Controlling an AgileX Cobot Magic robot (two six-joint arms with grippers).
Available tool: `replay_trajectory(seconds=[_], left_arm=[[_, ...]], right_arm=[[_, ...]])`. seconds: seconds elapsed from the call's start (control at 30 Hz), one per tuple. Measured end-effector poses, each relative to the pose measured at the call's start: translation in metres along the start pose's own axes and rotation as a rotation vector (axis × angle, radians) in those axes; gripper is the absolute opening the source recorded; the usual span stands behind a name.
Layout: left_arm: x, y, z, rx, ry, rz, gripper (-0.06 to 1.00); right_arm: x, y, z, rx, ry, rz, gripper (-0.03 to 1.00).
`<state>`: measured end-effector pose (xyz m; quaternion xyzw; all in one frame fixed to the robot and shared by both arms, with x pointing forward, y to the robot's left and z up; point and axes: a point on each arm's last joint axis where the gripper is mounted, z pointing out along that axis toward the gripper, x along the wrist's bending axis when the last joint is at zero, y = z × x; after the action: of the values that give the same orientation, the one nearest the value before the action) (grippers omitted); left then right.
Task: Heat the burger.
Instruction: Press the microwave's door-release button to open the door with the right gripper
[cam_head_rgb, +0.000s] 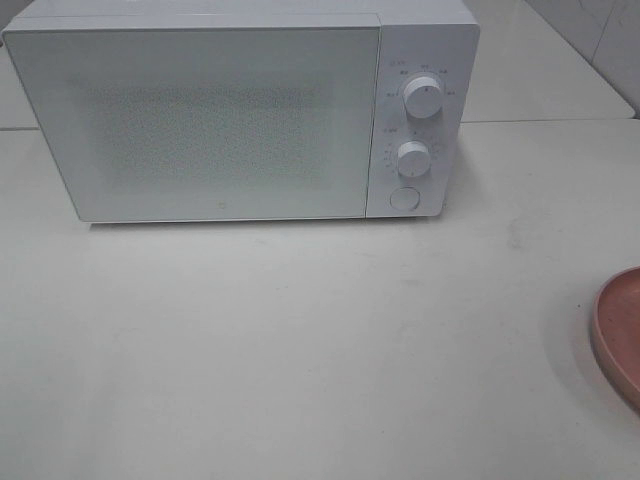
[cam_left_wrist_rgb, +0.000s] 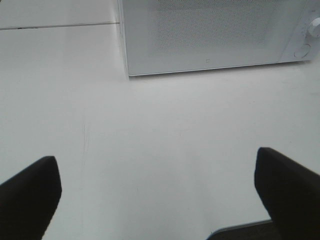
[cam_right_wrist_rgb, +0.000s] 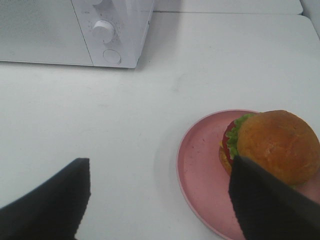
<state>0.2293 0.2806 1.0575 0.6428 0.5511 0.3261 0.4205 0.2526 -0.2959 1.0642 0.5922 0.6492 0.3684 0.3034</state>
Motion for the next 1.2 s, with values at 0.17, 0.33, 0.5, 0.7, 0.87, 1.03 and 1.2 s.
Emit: replay_trajectory(seconds=[0.17,0.33,0.5,0.7,0.87,1.03,1.2], left_arm=[[0.0,0.0,0.0,0.0,0.0,0.0,0.98],[0.0,0.0,0.0,0.0,0.0,0.0,0.98],[0.0,0.0,0.0,0.0,0.0,0.0,0.98],[0.0,0.0,0.0,-0.001,0.0,0.0,0.98],[0.0,0.0,0.0,-0.001,0.0,0.0,0.98],[0.0,0.0,0.0,-0.001,0.0,0.0,0.98],[0.0,0.0,0.0,-0.001,0.0,0.0,0.98]], right_arm=[[0.0,0.01,0.012,0.033,-0.002,0.001,0.75],[0.001,0.02,0.023,0.03,-0.002,0.001,0.75],[0.001,0.03,0.037,0.042,-0.003,0.002,0.75],[0.001,0.039,0.054,0.068,-0.005,0.003,0.75],[0.001,0.045,0.069,0.094,-0.006,0.003,0.75],[0.001,0.051,0.083,0.104,-0.007,0.004,0.75],[0.002,0.057,0.096,0.087,-0.006,0.005,0.75]])
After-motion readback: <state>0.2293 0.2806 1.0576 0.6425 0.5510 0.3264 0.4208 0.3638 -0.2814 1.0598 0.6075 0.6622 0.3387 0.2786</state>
